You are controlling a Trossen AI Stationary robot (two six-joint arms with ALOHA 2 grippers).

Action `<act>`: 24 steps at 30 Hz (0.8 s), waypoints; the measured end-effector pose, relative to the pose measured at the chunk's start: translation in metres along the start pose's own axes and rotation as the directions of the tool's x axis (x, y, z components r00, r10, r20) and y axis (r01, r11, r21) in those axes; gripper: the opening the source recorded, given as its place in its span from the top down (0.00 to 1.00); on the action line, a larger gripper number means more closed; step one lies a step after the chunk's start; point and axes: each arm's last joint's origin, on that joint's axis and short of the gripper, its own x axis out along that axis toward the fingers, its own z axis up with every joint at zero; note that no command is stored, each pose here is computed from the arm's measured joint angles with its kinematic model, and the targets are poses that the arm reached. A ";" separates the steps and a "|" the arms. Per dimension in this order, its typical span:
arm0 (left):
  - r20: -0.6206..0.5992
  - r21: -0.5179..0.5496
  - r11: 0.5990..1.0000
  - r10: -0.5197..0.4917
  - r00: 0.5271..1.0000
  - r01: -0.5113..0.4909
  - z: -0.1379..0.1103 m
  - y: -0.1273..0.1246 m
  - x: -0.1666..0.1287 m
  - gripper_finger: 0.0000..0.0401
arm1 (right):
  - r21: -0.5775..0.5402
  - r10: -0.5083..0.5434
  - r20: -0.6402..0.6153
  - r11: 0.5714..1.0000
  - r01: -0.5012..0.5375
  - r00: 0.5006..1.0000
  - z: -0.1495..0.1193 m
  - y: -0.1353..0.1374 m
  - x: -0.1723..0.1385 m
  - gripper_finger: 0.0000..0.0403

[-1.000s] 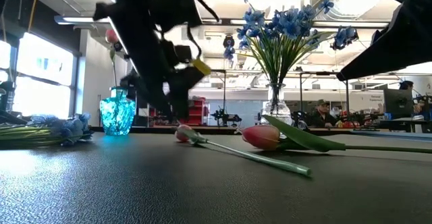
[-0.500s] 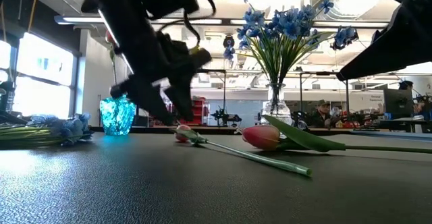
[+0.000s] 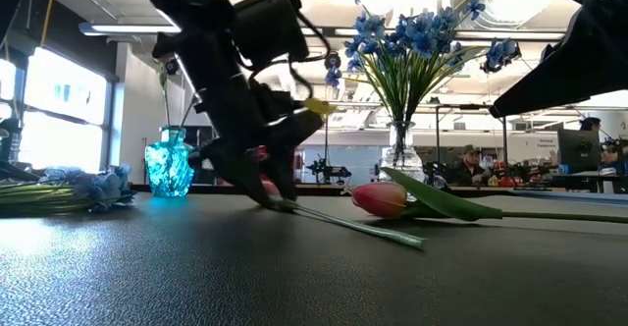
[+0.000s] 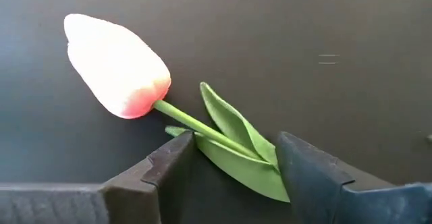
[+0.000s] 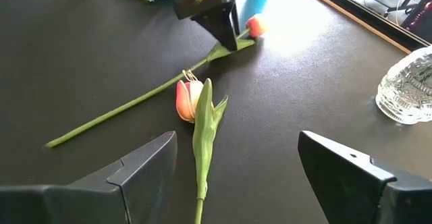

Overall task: Sort flowers into vase by color
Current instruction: Put the left pink flower into the blue vase

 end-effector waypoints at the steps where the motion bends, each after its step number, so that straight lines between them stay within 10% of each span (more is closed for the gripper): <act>1: 0.000 0.016 1.000 0.027 1.000 -0.027 0.001 0.004 -0.001 0.53 | 0.000 0.000 0.000 1.000 0.000 1.000 0.000 0.000 0.000 0.24; 16: -0.054 0.405 0.914 0.001 0.999 0.021 0.038 0.029 -0.026 0.82 | -0.001 0.000 -0.001 1.000 0.000 1.000 0.000 0.000 0.000 0.24; 24: -0.112 0.171 0.982 -0.063 0.992 0.081 0.042 0.033 -0.048 0.80 | 0.007 0.002 -0.003 1.000 -0.002 1.000 0.000 0.000 0.000 0.24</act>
